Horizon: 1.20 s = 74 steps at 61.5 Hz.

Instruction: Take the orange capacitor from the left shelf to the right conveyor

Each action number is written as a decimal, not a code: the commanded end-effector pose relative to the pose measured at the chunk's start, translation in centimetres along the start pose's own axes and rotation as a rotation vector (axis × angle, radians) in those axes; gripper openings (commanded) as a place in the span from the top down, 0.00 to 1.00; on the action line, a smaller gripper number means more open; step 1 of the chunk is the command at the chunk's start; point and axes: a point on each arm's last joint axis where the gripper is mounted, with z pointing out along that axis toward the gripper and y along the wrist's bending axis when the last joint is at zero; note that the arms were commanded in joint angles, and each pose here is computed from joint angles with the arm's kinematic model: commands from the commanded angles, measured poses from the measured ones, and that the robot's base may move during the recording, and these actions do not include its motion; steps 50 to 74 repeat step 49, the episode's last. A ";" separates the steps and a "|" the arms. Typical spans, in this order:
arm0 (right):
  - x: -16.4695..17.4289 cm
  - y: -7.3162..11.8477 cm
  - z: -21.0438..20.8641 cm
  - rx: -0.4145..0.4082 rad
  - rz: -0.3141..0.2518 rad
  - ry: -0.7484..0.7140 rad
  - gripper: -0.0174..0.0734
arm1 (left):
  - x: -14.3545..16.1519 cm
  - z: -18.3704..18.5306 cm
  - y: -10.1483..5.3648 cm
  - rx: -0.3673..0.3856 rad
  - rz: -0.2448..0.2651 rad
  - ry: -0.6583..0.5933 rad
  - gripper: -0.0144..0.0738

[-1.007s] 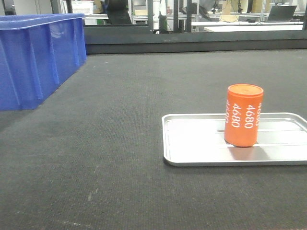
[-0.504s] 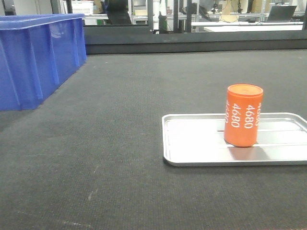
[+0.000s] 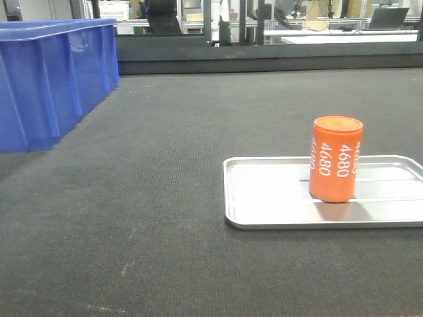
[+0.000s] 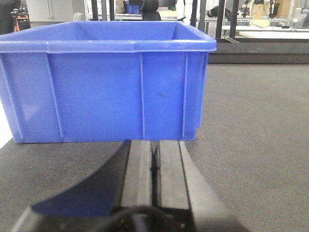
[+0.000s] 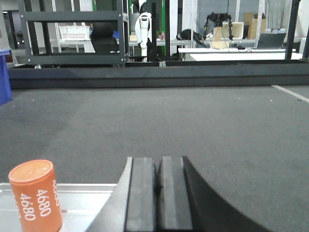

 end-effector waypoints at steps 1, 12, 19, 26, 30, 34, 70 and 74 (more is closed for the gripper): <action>-0.9 0.0 -0.2 0.000 -0.012 -0.117 0.74 | -1.0 -0.1 0.0 0.004 -0.006 -0.094 0.96; -0.9 0.0 -0.2 0.000 -0.011 -0.118 0.74 | -1.0 -0.1 0.0 0.004 -0.006 -0.094 0.96; -1.0 0.0 -0.2 0.000 -0.011 -0.117 0.74 | -1.0 -0.1 0.0 0.004 -0.006 -0.094 0.96; -1.0 0.0 -0.2 0.000 -0.011 -0.117 0.74 | -1.0 -0.1 0.0 0.004 -0.006 -0.094 0.96; -1.0 0.0 -0.2 0.000 -0.011 -0.117 0.74 | -1.0 -0.1 0.0 0.004 -0.006 -0.094 0.96; -1.0 0.0 -0.2 0.000 -0.011 -0.117 0.74 | -1.0 -0.1 0.0 0.004 -0.006 -0.094 0.96; -1.0 0.0 -0.2 0.000 -0.011 -0.117 0.74 | -1.0 -0.1 0.0 0.004 -0.006 -0.094 0.96; -1.0 0.0 -0.2 0.000 -0.011 -0.117 0.74 | -1.0 -0.1 0.0 0.004 -0.006 -0.094 0.96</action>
